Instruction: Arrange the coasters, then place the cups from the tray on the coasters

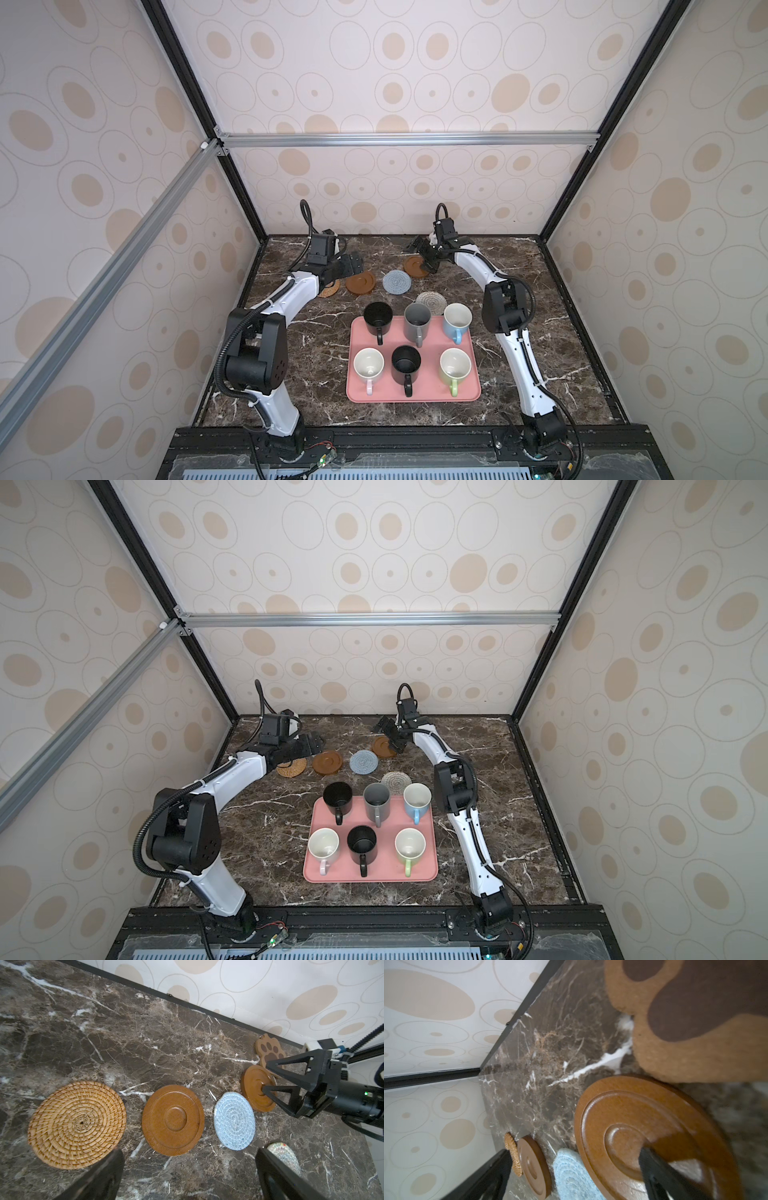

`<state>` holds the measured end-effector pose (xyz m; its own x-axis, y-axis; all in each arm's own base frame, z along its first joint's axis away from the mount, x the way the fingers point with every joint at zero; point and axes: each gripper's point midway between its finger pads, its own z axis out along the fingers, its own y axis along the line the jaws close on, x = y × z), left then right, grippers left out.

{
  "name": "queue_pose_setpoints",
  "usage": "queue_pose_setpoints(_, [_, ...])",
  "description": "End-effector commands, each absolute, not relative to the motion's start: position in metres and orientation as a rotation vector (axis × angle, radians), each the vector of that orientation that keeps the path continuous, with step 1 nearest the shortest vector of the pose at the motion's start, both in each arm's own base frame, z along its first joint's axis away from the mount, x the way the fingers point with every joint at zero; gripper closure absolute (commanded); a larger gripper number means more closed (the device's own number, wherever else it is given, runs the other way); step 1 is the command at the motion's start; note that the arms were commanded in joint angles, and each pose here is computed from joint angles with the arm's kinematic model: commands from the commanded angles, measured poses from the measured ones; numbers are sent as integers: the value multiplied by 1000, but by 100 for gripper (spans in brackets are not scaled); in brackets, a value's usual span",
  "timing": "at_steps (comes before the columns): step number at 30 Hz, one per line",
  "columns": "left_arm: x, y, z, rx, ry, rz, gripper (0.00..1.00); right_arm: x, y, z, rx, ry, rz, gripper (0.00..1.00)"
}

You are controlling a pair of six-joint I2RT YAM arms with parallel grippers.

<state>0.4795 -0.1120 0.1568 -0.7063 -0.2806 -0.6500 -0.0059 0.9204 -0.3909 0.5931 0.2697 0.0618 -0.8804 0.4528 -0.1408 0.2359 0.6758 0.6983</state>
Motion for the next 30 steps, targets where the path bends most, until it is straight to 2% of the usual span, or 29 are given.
queue_pose_setpoints(1, [478,-108,168,-198,2286,-465,0,561,229,33,663,2753,784,0])
queue_pose_setpoints(16, [474,-110,163,-204,2296,-483,0,514,112,35,822,2783,442,0])
queue_pose_setpoints(23, [477,-111,164,-195,2299,-484,0,505,92,39,838,2785,374,0])
queue_pose_setpoints(30, [475,-111,165,-193,2302,-480,0,515,88,57,816,2749,393,0])
